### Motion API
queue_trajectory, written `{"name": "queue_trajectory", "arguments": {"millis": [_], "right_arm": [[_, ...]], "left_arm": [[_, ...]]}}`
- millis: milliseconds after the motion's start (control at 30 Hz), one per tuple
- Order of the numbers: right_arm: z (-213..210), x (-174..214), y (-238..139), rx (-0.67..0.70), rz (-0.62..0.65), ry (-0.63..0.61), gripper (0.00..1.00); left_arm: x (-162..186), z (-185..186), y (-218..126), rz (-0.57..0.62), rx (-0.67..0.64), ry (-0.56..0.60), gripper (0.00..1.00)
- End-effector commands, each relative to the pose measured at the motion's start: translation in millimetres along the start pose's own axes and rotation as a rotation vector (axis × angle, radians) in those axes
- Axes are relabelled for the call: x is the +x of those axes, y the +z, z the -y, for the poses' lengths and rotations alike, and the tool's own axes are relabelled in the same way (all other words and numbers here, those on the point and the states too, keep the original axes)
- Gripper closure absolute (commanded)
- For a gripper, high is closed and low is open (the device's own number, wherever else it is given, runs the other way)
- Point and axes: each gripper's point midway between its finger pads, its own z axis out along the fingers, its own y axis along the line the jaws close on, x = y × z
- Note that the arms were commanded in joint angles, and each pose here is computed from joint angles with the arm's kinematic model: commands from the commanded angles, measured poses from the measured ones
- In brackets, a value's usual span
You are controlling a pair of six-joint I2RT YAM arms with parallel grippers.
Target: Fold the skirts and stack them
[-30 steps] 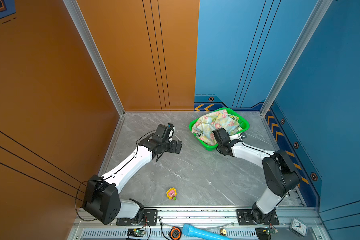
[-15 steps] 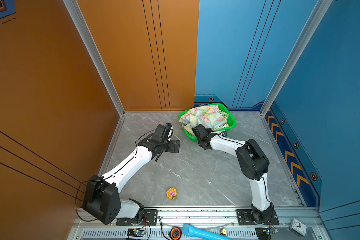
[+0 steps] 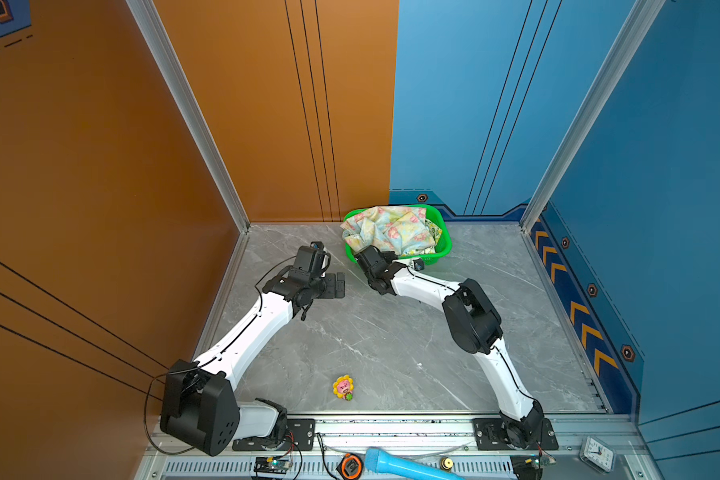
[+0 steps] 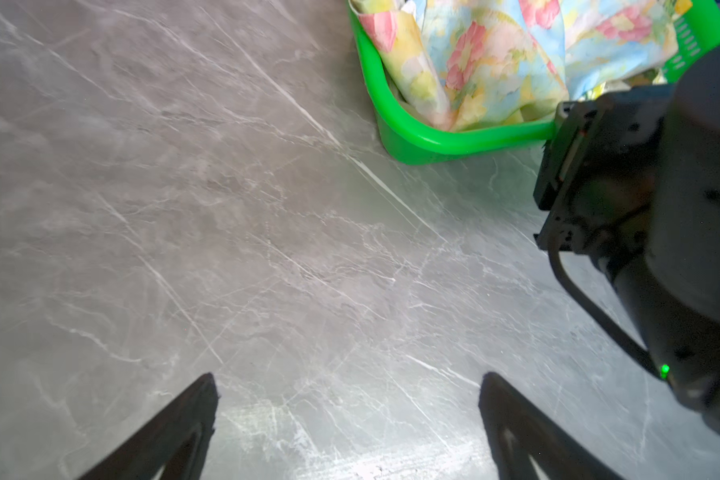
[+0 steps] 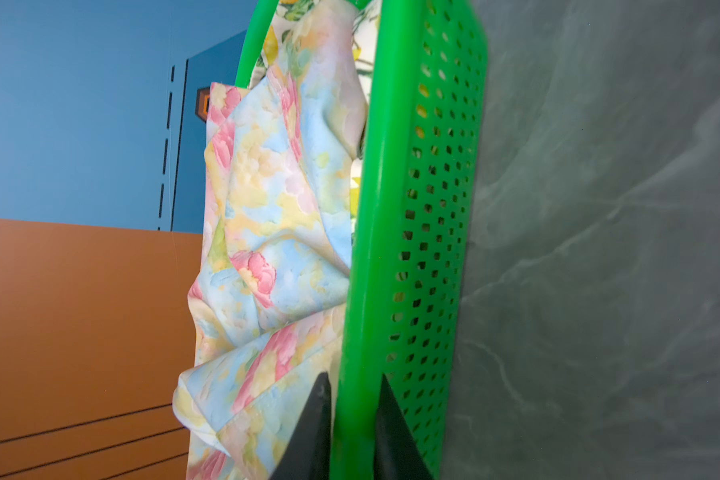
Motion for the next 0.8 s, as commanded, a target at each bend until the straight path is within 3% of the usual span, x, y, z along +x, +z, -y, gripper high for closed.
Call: {"name": "queue_trajectory", "arguments": {"millis": [0, 167, 267, 400, 533, 633, 767], "right_arm": [[-3.8, 35.7, -17.5, -0.011, -0.060, -0.048, 0.79], [-19.3, 66.0, -25.9, -0.045, -0.161, -0.119, 0.54], [-28.7, 68.4, -31.3, -0.073, -0.226, -0.227, 0.38], [-12.6, 50.5, -39.0, -0.077, -0.310, -0.400, 0.30], [-7.9, -5.3, -56.0, -0.128, -0.322, -0.602, 0.16], [-9.3, -52.6, -63.6, -0.142, -0.342, -0.774, 0.14], [-23.7, -119.8, -53.7, -0.161, -0.346, -0.839, 0.13]], "left_arm": [[-12.0, -29.9, -13.0, 0.078, -0.098, -0.065, 0.01], [-11.9, -58.7, -14.6, 0.098, -0.168, -0.130, 0.01], [-12.6, -62.5, -14.5, 0.094, -0.167, -0.146, 0.01], [-12.4, -60.0, -13.6, 0.090, -0.148, -0.150, 0.02], [-12.3, -58.5, -12.8, 0.097, -0.138, -0.159, 0.02], [-11.0, -50.9, -9.1, 0.083, -0.101, -0.162, 0.02], [-8.4, -43.1, -4.3, 0.066, -0.080, -0.150, 0.02]]}}
